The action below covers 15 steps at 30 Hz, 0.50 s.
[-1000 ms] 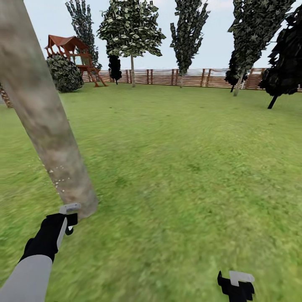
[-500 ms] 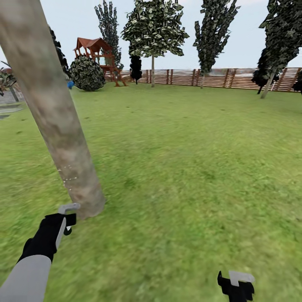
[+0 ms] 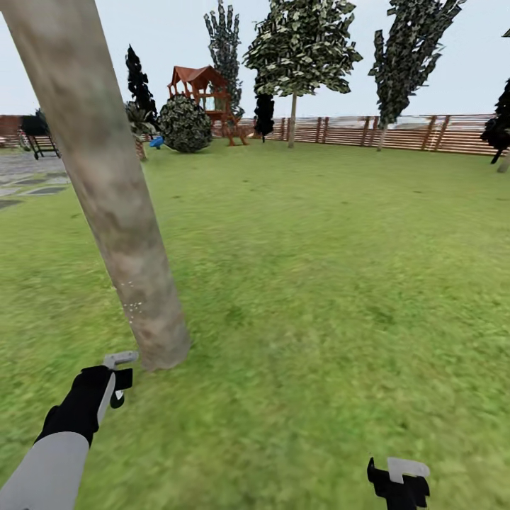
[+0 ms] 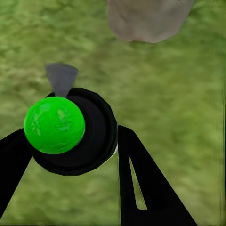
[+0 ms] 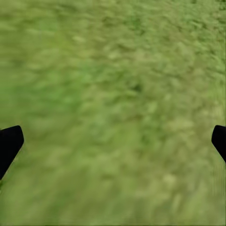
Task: In the garden, pick up the pesticide atomizer on the floor and spray pesticide onto both trees until each tree trunk is fully covered.
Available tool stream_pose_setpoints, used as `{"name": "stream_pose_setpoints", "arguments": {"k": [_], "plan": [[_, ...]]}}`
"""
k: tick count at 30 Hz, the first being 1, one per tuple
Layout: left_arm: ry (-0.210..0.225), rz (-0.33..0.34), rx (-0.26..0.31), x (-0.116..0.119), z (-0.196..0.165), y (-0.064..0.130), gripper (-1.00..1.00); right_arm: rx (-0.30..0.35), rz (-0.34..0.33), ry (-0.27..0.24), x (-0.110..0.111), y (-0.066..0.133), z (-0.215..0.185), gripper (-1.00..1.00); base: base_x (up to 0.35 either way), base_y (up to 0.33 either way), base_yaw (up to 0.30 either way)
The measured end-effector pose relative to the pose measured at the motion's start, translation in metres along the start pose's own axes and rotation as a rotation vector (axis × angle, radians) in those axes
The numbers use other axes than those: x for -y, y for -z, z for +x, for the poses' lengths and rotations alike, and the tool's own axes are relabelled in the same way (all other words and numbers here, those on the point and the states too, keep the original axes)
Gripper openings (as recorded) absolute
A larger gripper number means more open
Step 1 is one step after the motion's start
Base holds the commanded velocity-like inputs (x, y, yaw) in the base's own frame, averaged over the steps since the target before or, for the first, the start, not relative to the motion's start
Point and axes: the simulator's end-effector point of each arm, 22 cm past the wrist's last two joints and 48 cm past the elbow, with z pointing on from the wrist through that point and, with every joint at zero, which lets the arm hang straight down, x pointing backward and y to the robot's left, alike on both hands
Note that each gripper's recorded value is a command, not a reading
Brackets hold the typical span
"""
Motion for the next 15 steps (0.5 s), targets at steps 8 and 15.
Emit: {"name": "stream_pose_setpoints", "arguments": {"k": [8, 15], "plan": [[-0.001, 0.003, 0.001, 0.0029, 0.0003, 0.0001, -1.00, 0.000, 0.000, 0.000, 0.0000, -0.0001, -0.0001, 1.00, 0.215, -0.207, 0.274], [0.004, 0.002, 0.000, 0.0019, 0.0007, 0.0000, -1.00, 0.000, 0.002, 0.001, 0.0013, -0.0003, 0.0001, 1.00, 0.135, -0.250, 0.046]]}}
